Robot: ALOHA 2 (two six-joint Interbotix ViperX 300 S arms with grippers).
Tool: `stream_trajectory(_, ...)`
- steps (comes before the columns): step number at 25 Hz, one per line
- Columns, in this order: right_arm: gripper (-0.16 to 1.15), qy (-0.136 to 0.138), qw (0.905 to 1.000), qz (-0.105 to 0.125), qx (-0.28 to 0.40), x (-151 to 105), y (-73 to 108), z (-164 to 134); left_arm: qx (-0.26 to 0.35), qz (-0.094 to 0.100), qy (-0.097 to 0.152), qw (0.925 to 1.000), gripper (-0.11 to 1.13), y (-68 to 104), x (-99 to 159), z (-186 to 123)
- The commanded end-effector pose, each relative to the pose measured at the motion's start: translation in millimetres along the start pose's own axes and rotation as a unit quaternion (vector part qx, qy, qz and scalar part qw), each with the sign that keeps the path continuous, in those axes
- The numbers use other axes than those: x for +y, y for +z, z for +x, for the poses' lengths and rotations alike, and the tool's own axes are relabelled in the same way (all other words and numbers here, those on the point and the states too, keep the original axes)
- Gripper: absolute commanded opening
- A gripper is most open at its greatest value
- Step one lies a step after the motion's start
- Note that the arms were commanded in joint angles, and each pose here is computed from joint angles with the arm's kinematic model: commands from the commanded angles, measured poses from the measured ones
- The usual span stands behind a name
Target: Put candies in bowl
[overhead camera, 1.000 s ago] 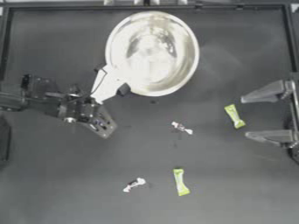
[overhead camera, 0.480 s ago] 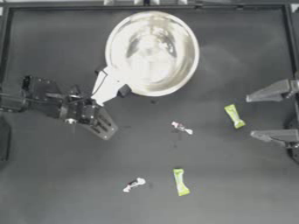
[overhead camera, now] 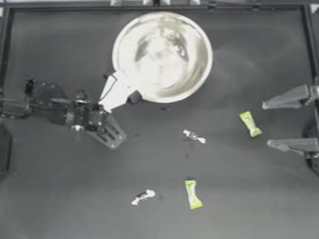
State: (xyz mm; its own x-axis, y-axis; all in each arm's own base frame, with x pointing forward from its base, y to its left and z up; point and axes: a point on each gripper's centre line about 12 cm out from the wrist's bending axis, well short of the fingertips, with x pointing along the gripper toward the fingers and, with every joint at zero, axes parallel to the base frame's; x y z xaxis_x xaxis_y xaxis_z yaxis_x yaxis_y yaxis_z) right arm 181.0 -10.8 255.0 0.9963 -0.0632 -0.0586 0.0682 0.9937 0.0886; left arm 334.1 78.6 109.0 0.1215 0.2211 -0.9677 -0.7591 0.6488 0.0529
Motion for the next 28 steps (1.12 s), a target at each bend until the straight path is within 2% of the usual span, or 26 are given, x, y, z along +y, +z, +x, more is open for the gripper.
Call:
stream_trajectory(1, 1.0, 0.001, 1.0, 0.002, -0.007, 0.8, 6.9, 2.5, -0.049, 0.004, -0.034, 0.9982, 0.5, 20.4, -6.7, -43.5)
stream_trajectory(6, 1.0, 0.0, 0.9999, 0.008, -0.007, 0.6, 7.3, 2.6, -0.084, 0.023, -0.052, 0.9948, 0.5, 34.4, -13.7, -76.7)
stream_trajectory(10, 1.0, 0.0, 1.0, 0.008, -0.005, 0.6, 6.7, 2.8, -0.129, 0.041, -0.072, 0.9881, 0.5, 49.1, -16.1, -108.6)
stream_trajectory(15, 1.0, 0.0, 1.0, 0.008, -0.004, 0.6, 6.4, 3.0, -0.187, 0.073, -0.074, 0.9769, 0.5, 69.0, -14.6, -135.3)
stream_trajectory(17, 1.0, 0.0, 1.0, 0.008, -0.003, 0.5, 6.2, 3.2, -0.207, 0.078, -0.074, 0.9723, 0.5, 78.5, -11.8, -138.9)
stream_trajectory(21, 1.0, 0.0, 1.0, 0.008, -0.001, 0.8, 7.9, 6.0, -0.258, 0.082, -0.096, 0.9578, 0.5, 100.0, -5.1, -137.3)
stream_trajectory(26, 1.0, -0.001, 0.9999, 0.002, 0.01, 1.3, 10.9, 15.4, -0.312, 0.098, -0.108, 0.939, 0.5, 124.0, 12.1, -124.9)
stream_trajectory(28, 1.0, -0.003, 0.9999, 0.001, 0.015, 0.8, 11.3, 19.2, -0.33, 0.096, -0.114, 0.9322, 0.51, 137.0, 21.5, -114.2)
